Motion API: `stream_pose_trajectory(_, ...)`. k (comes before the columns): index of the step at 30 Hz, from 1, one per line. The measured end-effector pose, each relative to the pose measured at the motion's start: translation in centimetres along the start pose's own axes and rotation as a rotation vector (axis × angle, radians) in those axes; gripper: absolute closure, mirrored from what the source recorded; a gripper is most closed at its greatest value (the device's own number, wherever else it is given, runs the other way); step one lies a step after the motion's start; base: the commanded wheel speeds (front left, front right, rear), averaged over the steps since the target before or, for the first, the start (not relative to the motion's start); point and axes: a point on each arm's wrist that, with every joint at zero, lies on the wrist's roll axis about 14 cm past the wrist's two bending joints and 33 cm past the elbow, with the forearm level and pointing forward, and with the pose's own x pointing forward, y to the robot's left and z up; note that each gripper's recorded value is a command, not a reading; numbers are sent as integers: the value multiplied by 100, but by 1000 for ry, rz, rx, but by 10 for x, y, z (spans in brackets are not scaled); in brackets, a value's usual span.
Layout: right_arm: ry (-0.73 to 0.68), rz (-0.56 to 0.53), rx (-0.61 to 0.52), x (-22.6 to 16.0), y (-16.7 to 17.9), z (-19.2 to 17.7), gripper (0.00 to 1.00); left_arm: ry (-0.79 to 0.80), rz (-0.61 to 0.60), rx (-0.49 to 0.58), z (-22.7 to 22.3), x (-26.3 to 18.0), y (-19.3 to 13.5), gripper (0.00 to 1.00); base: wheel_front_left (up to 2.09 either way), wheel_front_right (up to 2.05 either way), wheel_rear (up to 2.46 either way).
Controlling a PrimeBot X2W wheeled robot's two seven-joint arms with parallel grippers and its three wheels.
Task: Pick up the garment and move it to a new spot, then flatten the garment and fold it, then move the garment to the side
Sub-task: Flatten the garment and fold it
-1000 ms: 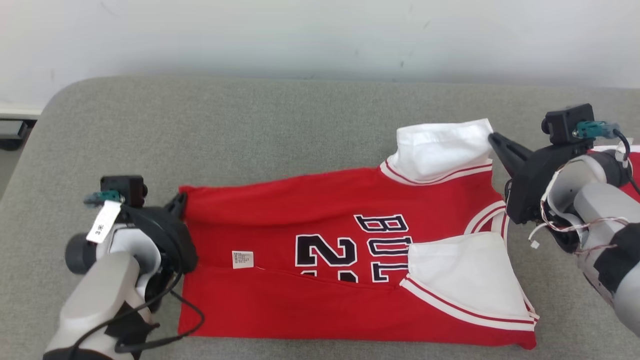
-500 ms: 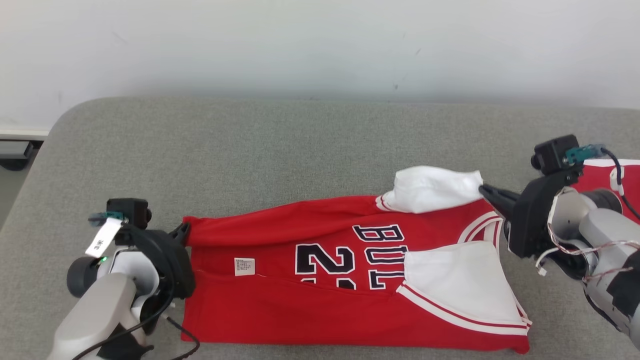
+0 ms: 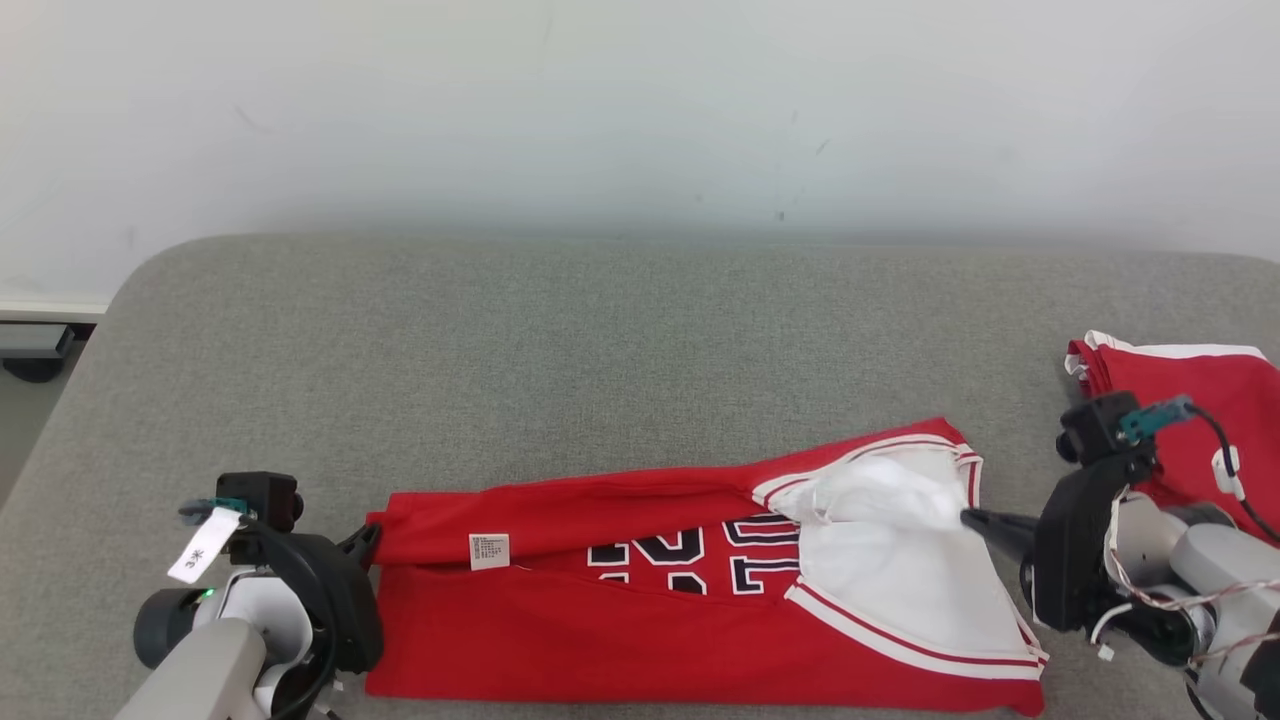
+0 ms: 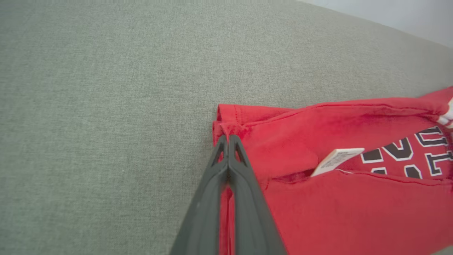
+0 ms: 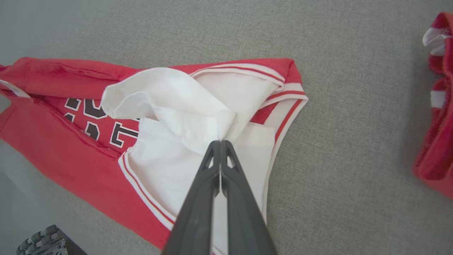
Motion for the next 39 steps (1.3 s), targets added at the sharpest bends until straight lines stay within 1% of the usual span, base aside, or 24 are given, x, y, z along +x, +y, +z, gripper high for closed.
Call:
stream_pose_trajectory(3, 22, 2, -2, -2, 0, -9, 100, -2, -7, 1, -1, -1, -2, 100, 0, 0, 0)
stream_pose_trajectory(8, 76, 16, -4, -3, 4, -30, 100, 32, -13, -2, -18, -3, -4, 100, 0, 0, 0)
stream_pose_trajectory(13, 141, 17, -4, -4, 5, -54, 100, 26, -21, 3, -17, -2, -7, 100, 0, 0, 0)
stream_pose_trajectory(17, 173, 5, -28, -5, 2, -63, 100, 27, -25, 2, -22, -2, -9, 100, 0, 0, 0)
stream_pose_trajectory(23, 185, -12, -28, -5, -2, -68, 100, 24, -26, 3, -25, -3, -11, 100, 0, 0, 0)
stream_pose_trajectory(24, 185, -11, -28, -5, -1, -68, 70, 24, -24, 7, -25, -3, -10, 100, 0, 0, 0)
stream_pose_trajectory(25, 184, -10, -32, -5, 0, -69, 0, 26, -23, 10, -26, -4, -10, 100, 0, 0, 0)
stream_pose_trajectory(26, 179, -8, -31, -5, 2, -70, 0, 28, -21, 10, -27, -5, -10, 70, 0, 0, 0)
stream_pose_trajectory(27, 173, -6, -22, -5, 3, -70, 0, 30, -20, 10, -29, -6, -10, 0, 0, 0, 0)
stream_pose_trajectory(29, 164, -5, -10, -6, 5, -73, 0, 31, -16, 8, -33, -8, -9, 0, 0, 0, 0)
stream_pose_trajectory(35, 34, 20, 49, -13, 11, -48, 0, -36, 10, -15, -33, -16, -7, 0, 0, 0, 0)
stream_pose_trajectory(39, -44, 7, 73, -24, 6, -40, 0, -80, 31, -19, -36, -24, -2, 0, 0, 0, 0)
